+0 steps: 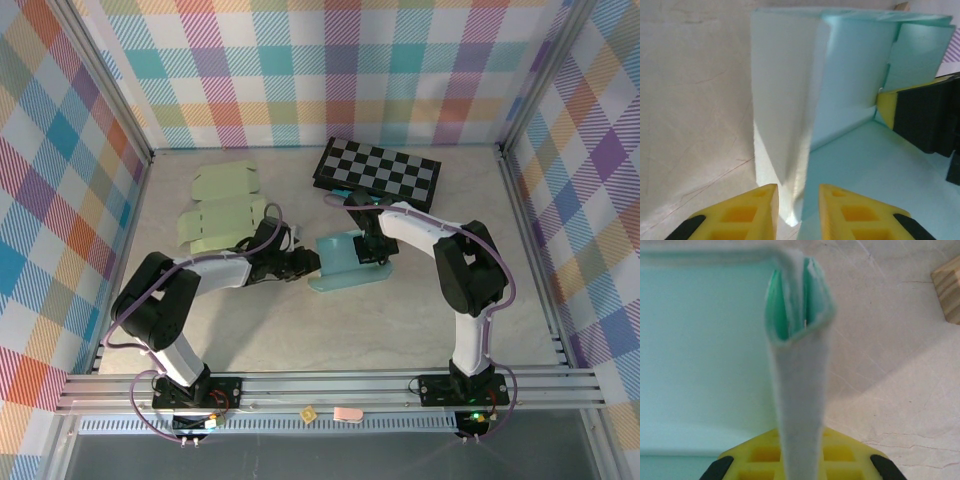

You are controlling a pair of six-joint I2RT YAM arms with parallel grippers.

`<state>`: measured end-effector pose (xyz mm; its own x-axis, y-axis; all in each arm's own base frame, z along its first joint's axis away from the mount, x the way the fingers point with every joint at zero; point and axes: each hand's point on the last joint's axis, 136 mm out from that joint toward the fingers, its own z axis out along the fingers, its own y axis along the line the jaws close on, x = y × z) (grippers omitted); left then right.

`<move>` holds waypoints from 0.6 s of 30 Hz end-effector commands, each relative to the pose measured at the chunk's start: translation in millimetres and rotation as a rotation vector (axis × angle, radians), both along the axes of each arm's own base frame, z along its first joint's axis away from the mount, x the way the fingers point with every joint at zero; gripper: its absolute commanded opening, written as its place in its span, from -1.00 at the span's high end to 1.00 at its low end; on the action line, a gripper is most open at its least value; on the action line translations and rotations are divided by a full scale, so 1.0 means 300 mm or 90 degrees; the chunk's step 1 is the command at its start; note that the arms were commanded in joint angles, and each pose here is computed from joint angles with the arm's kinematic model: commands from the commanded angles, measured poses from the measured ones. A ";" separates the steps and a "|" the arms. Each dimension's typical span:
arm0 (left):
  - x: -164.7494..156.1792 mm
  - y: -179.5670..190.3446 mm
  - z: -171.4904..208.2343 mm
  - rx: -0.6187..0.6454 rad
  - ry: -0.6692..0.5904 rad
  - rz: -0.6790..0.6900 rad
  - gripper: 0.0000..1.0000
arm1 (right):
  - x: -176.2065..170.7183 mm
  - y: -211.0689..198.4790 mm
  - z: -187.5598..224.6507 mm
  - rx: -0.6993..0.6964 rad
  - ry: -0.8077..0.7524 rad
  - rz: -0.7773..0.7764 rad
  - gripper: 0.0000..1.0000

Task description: Fold the paper box

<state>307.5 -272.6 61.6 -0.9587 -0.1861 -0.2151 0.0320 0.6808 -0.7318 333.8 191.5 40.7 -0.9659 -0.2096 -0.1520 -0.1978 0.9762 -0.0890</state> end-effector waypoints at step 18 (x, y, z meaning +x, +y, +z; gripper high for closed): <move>-0.054 0.029 -0.066 0.215 0.033 -0.044 1.00 | 0.010 0.006 0.042 0.003 -0.012 -0.013 1.00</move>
